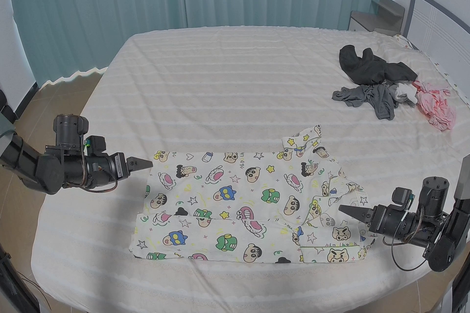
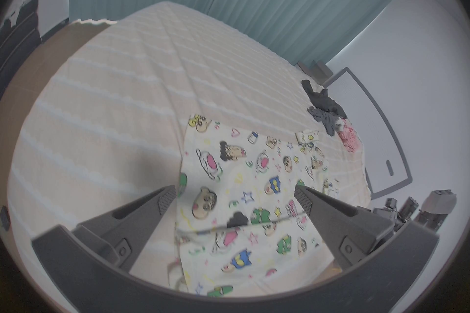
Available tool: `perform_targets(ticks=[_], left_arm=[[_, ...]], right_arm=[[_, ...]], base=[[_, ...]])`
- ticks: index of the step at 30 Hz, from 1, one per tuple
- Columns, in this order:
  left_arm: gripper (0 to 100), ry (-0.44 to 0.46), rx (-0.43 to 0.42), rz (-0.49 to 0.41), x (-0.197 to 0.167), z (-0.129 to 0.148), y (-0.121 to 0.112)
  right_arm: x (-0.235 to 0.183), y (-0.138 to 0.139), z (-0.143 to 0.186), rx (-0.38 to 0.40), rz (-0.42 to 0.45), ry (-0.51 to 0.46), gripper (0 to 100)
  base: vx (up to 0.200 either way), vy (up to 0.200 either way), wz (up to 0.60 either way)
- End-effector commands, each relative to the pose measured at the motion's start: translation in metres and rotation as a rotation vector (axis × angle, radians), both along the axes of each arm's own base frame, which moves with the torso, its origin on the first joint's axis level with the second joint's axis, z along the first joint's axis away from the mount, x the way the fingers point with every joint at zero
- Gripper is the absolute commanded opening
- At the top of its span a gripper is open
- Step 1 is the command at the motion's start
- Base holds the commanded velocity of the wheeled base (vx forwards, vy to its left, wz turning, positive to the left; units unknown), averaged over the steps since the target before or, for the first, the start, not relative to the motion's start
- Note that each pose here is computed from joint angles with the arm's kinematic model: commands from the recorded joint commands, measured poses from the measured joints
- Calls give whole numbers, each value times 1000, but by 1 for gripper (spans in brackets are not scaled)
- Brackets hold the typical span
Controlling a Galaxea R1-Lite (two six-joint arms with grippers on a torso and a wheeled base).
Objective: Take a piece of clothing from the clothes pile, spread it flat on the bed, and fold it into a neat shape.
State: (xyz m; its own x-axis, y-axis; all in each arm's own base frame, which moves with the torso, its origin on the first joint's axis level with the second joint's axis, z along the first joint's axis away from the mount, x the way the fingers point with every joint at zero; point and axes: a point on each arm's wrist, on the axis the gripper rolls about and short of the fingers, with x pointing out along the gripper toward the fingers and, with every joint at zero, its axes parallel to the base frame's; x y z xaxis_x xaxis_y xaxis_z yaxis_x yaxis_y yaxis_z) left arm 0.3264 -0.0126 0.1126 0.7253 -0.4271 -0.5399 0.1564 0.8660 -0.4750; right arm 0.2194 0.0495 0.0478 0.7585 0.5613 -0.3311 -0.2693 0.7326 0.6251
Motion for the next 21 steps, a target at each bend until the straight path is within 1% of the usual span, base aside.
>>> perform_targets(ticks=[1,2,4,8,10,11,16,21], left_arm=[[100,-39,68,52,58,-19,-8],[100,-41,76,57,65,-21,-9],[100,-52,95,54,90,-29,-10],[100,-23,151,10,119,-42,-11],[100,-18,158,2,126,-45,-12],[100,-12,161,-7,137,-52,-15],[100,-1,181,-14,157,-81,-16],[100,-5,180,-12,168,-94,-16]], right_arm=[[-1,2,1,2,12,-9,100],[-1,2,1,2,12,-9,100],[-1,2,1,2,12,-12,100],[-1,3,1,2,13,-9,100],[-1,3,1,2,13,-9,100],[-1,3,1,2,13,-9,100],[-3,4,1,1,21,-4,100],[-4,6,0,1,28,-1,100]], base=[[0,0,0],[0,0,0],[0,0,0],[0,0,0],[0,0,0],[0,0,0],[0,0,0],[0,0,0]])
